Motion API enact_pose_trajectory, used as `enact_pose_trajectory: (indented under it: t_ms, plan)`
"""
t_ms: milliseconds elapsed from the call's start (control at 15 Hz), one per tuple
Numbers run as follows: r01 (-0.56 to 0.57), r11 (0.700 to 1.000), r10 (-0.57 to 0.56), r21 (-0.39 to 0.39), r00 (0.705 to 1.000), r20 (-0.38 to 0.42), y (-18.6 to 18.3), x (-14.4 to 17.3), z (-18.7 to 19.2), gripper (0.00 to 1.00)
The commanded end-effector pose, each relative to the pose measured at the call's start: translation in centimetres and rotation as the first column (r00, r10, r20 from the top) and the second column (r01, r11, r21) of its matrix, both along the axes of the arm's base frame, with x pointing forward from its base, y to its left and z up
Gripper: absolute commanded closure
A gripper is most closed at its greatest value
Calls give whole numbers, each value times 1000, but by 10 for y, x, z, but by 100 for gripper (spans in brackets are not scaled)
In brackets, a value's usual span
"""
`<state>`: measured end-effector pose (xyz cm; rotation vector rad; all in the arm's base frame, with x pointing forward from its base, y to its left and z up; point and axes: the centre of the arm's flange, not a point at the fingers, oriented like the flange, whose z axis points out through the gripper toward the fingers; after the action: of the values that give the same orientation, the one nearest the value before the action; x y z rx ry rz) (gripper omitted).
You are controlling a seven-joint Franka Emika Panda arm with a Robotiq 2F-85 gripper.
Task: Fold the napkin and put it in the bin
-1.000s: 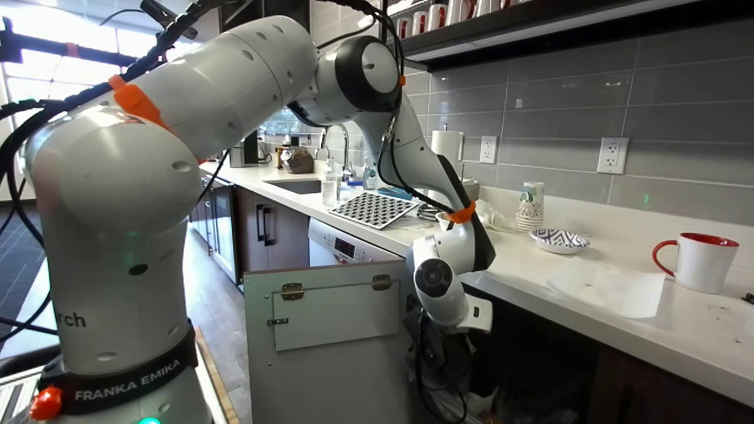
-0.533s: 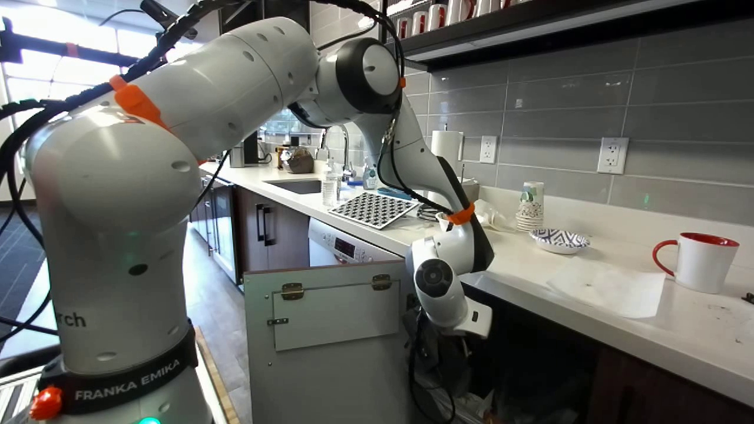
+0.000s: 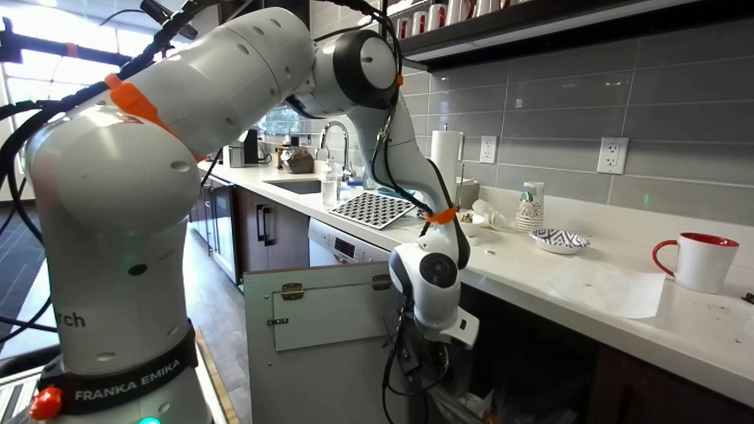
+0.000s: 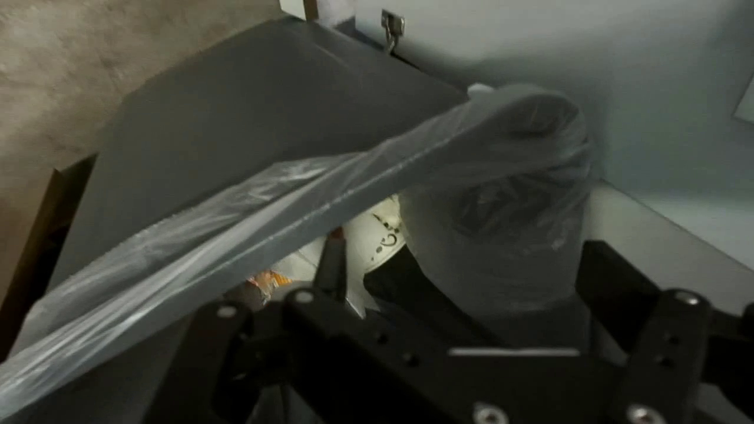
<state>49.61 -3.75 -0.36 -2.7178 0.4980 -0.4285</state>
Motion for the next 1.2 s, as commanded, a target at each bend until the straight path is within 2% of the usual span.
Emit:
enact_pose_trajectory:
  t_ms: [0,200,467,733,1067,1133]
  plan:
    - [-69,997,65,-29,989,-130,0,-20,37,0]
    - [-161,987,150,-25,960,-237,3,-39,61,0]
    - [-294,955,262,-37,896,-358,13,-64,97,0]
    - [-383,921,318,-71,845,-430,23,-73,135,0]
    - [-492,869,403,-45,758,-513,39,-80,184,0]
    - [-505,862,416,-39,749,-516,42,-82,192,0]
